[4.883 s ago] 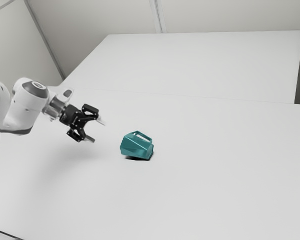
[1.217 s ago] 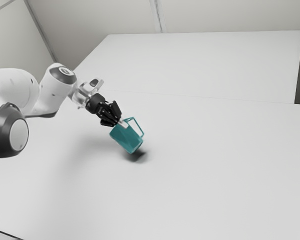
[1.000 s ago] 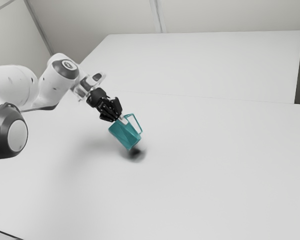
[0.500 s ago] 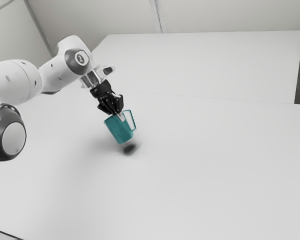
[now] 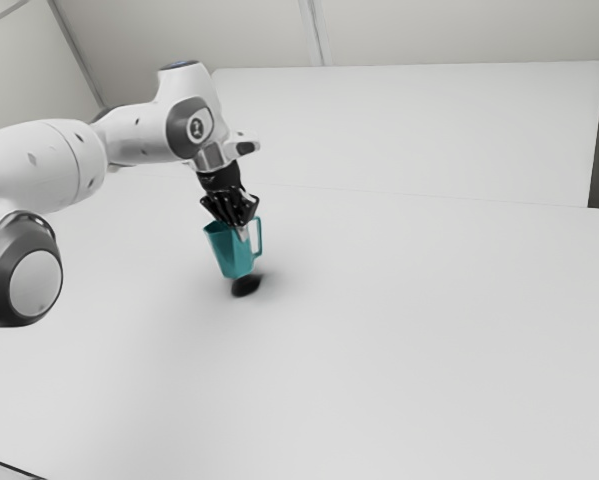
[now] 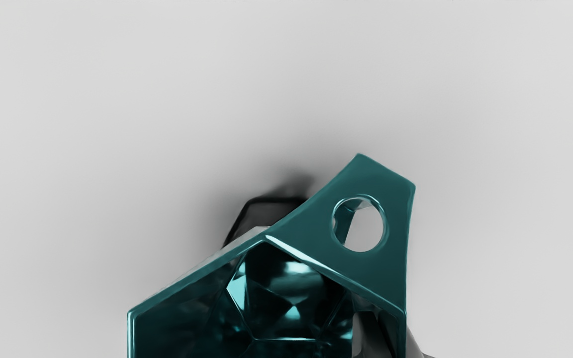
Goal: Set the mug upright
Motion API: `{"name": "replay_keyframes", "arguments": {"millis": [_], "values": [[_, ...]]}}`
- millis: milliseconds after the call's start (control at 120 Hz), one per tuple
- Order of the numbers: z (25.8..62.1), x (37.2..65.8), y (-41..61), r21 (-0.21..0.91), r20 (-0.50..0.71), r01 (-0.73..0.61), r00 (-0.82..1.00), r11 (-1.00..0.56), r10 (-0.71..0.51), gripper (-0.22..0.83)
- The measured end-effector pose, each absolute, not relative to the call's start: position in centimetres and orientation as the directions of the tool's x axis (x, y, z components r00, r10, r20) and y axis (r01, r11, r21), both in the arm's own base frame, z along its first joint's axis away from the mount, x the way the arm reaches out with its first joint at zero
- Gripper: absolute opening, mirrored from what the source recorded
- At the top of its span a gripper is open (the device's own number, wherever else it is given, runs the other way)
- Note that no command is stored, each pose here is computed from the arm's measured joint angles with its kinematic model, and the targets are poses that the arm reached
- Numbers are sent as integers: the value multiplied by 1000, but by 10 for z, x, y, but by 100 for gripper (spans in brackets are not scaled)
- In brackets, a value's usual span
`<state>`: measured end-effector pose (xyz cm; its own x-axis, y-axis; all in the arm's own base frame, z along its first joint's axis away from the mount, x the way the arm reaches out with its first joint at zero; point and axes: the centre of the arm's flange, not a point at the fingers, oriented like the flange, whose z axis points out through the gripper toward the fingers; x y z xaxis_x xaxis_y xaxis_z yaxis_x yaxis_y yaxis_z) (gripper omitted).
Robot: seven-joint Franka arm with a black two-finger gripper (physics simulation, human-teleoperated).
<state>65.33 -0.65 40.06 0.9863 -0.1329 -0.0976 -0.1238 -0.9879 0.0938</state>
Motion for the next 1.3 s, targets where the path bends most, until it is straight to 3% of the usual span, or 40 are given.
{"name": "replay_keyframes", "arguments": {"millis": [475, 658, 1300], "values": [[388, 641, -43, -62, -100, -123, 988, -991, -116, -17], [388, 640, -49, -115, -45, -118, 993, -986, -114, -17], [367, 658, -52, -136, 48, -49, 997, -989, -56, -17]]}}
